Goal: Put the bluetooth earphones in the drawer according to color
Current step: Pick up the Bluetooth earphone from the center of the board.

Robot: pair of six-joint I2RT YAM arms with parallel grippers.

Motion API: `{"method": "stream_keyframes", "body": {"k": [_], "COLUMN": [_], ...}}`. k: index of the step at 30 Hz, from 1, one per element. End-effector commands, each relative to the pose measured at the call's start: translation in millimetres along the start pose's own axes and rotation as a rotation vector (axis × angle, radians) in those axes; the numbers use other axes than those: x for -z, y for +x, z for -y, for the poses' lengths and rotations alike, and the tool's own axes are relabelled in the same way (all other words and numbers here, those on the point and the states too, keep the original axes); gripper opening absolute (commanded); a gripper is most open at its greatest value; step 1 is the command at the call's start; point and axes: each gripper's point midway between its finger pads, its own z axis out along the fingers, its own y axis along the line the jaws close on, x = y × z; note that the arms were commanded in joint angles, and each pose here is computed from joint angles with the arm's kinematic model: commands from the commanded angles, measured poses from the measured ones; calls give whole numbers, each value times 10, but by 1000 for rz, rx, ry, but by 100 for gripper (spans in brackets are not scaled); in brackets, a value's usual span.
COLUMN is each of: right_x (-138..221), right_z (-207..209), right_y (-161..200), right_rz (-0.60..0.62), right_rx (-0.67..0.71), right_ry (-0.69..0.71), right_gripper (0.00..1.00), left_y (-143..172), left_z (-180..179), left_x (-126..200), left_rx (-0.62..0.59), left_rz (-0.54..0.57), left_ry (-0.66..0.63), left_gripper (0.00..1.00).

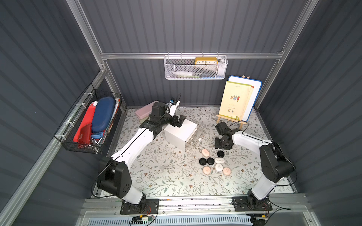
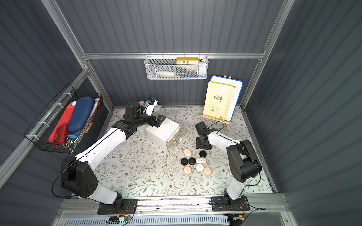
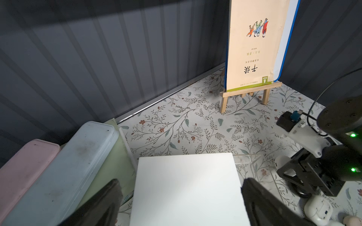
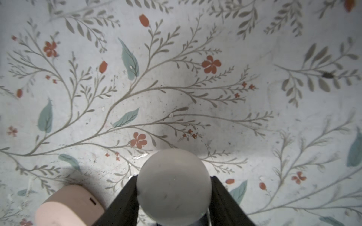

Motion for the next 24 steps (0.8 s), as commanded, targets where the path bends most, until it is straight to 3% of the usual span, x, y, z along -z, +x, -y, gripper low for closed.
{"method": "stream_keyframes", "body": {"k": [1,6,24], "right_x": [230,599,1531], "right_z": [-60,-178,-1023], "right_y": [-120,-278,-579], "right_rz": [91,208,436], "right_rx": [21,42,278], "right_ry": [-49,-132,-386], "right_gripper": [24,1,0], "left_y": [-146,-252,-205], "left_z": [39,-2,-146], "left_x": [32,125,337], "left_rx": [-17,-9,-20], "left_rz": [24,47,57], "left_ry": [21,-3,-4], "left_gripper": [99,99,99]}}
